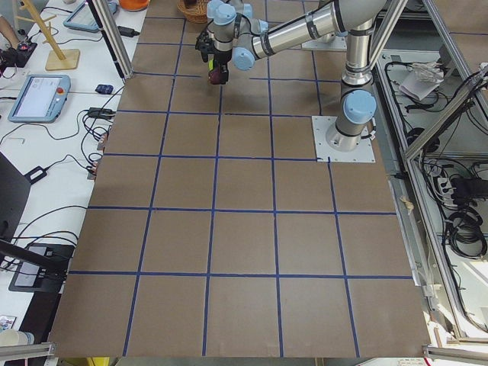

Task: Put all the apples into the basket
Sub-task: 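Put green apple in basket with right while left sets dark red apple down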

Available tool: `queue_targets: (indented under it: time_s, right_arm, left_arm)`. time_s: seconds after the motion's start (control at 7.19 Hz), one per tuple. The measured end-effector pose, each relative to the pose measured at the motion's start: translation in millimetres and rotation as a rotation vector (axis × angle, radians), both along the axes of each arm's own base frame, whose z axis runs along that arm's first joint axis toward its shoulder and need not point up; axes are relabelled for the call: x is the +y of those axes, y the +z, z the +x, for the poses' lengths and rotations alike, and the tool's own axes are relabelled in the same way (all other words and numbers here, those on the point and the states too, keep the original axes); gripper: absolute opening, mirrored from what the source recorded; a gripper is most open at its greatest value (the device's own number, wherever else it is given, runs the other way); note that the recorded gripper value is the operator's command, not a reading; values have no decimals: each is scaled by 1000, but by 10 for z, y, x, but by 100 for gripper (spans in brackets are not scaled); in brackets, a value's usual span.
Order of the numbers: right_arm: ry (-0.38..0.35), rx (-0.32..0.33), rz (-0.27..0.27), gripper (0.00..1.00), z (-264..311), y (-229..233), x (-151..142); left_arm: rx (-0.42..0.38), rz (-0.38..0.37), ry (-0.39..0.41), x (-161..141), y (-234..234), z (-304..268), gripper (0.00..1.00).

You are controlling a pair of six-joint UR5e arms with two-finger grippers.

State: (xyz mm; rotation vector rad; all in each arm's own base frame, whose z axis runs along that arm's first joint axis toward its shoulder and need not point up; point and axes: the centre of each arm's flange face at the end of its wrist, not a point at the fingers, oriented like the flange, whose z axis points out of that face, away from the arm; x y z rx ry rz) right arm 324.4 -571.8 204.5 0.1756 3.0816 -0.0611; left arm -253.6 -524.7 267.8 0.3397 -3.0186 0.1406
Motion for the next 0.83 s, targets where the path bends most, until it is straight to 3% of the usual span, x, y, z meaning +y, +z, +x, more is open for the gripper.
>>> queue_targets:
  time_s: [0.28,0.56,0.7,0.83]
  right_arm:
    - [-73,60,-27,0,-612,441,-151]
    - [-108,148,-55,0,-1520,739,-377]
    - [-92,190,-73,0,-2066,892,-495]
    - [-48,223,-86,0,-2645,1035,-609]
  left_arm:
    - [5,-7,-13,60,-158,-279,17]
    - [5,0,-75,210,-396,-697,85]
    - [0,10,-103,278,-543,-871,96]
    - [-1,8,-116,288,-650,-951,100]
